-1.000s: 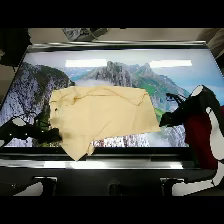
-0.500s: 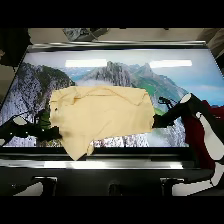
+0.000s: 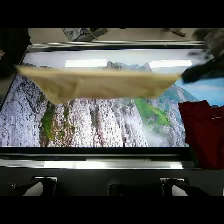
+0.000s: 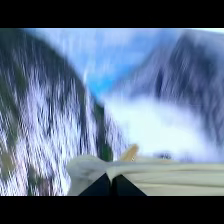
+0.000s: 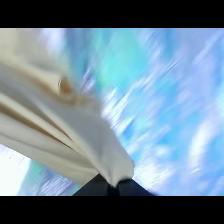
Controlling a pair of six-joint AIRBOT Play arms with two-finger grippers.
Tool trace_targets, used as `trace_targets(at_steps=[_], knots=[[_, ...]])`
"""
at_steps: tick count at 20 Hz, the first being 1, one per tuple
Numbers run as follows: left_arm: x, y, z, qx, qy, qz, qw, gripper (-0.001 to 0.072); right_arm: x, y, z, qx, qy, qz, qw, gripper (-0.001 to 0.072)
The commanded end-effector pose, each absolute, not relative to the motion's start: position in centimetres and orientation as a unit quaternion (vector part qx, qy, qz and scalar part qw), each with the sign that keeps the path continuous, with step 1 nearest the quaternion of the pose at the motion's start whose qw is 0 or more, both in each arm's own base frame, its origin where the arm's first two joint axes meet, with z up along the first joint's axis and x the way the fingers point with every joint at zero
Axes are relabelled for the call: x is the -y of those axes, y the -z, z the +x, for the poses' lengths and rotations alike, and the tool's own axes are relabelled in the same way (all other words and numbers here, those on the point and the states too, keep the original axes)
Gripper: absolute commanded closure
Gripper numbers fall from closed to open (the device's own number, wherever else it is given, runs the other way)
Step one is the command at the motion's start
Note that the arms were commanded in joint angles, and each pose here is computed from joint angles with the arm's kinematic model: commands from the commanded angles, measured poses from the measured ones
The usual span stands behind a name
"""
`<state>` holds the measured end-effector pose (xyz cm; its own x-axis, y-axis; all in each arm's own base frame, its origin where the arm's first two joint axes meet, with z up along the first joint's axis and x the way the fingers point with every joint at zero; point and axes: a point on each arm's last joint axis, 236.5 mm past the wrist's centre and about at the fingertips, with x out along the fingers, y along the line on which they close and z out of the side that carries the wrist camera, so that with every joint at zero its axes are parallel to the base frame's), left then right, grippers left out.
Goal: Fold the shirts.
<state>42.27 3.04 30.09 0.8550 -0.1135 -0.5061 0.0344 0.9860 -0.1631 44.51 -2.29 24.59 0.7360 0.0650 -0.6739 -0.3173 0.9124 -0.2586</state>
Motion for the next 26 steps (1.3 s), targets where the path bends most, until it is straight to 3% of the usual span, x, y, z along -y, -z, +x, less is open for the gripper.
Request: trace_targets(at_steps=[1,4,6,9,13,16,20,23,26], knots=[[-0.7,-53.3,32.8,0.011,0.036,-0.014,0.999,0.068,5.0,-49.2,33.6,-0.059,0.06,-0.285,0.955,0.0671],[1.4,-57.6,24.8,0.083,0.041,-0.035,0.995,0.068,4.3,-53.9,23.9,0.01,0.096,-0.256,0.962,0.0671],[2.0,-57.5,22.0,0.1,0.04,-0.038,0.993,0.068,3.9,-53.6,20.8,0.004,0.095,-0.248,0.964,0.0671],[2.1,-57.7,19.8,0.114,0.031,-0.03,0.993,0.068,3.8,-52.4,19.2,-0.017,0.091,-0.24,0.966,0.0671],[1.7,-56.6,20.6,0.09,0.023,-0.027,0.995,0.068,3.8,-50.2,19.5,-0.061,0.081,-0.221,0.97,0.0671],[0.3,-53.2,23.6,0.016,0.006,-0.02,1.0,0.068,4.1,-46.3,21.9,-0.145,0.061,-0.21,0.965,0.0671],[-1.9,-43.8,32.7,-0.162,0.015,-0.016,0.987,0.068,2.5,-36.3,30.8,-0.322,-0.048,-0.188,0.926,0.0671],[-3.7,-29.9,40.4,-0.36,0.029,-0.059,0.931,0.068,2.8,-23.4,36.8,-0.515,-0.116,-0.151,0.836,0.0672],[-3.9,-14.4,43.9,-0.515,0.038,-0.106,0.85,0.0679,2.2,-10.5,42.4,-0.609,-0.149,-0.13,0.769,0.0672]])
